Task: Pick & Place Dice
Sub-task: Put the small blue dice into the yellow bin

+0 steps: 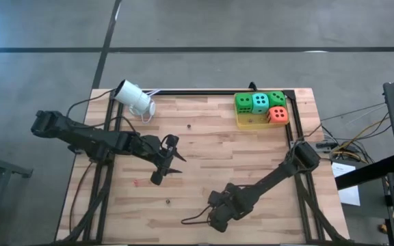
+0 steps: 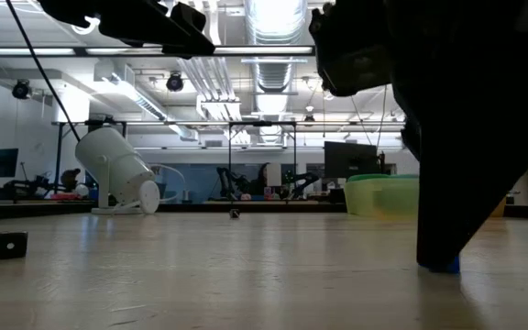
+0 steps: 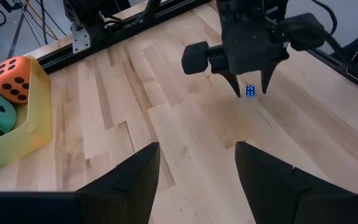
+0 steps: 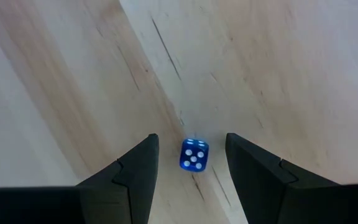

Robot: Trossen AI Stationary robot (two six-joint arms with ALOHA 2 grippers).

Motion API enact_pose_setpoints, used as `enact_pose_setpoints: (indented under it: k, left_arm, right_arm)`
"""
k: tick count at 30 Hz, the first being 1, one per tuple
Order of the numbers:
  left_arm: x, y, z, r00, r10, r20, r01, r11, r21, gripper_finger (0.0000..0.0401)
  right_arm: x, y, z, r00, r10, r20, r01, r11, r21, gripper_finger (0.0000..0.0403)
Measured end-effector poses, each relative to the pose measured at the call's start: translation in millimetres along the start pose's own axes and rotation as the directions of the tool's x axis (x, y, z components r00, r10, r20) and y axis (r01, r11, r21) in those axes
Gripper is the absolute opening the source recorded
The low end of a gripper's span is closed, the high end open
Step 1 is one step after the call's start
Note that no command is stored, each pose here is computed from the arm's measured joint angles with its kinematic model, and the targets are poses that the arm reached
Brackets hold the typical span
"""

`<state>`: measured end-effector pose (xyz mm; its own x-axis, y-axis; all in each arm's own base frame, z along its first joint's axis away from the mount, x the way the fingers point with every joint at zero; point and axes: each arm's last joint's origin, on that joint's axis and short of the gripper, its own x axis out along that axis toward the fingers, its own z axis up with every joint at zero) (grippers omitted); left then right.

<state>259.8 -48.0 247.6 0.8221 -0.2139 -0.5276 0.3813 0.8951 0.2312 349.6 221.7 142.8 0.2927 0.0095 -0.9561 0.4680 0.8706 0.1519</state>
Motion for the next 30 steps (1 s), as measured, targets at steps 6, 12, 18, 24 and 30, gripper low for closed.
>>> enact_pose_setpoints:
  k: [6,12,18,24,30]
  left_arm:
    - [0.0,0.0,0.0,1.000,0.000,0.000,0.000,1.000,0.000,0.0214]
    - [0.0,0.0,0.0,1.000,0.000,0.000,0.000,1.000,-0.003,0.0212]
    - [0.0,0.0,0.0,1.000,0.000,0.000,0.000,1.000,-0.003,0.0214]
    - [0.0,0.0,0.0,1.000,0.000,0.000,0.000,1.000,-0.002,0.0212]
    - [0.0,0.0,0.0,1.000,0.000,0.000,0.000,1.000,-0.002,0.0214]
  right_arm:
    - [2.0,-0.3,-0.6,1.000,-0.004,-0.006,0.004,1.000,-0.001,0.0182]
    - [2.1,-0.6,-0.8,1.000,-0.006,-0.007,0.006,1.000,-0.003,0.0167]
    - [2.3,-1.5,-1.1,1.000,-0.014,-0.009,0.014,1.000,-0.009,0.0111]
    - [2.3,-1.4,-0.8,1.000,-0.013,-0.007,0.013,1.000,-0.012,0.0061]
    - [2.2,-1.1,-0.8,1.000,-0.013,-0.001,0.013,0.999,-0.032,0.0049]
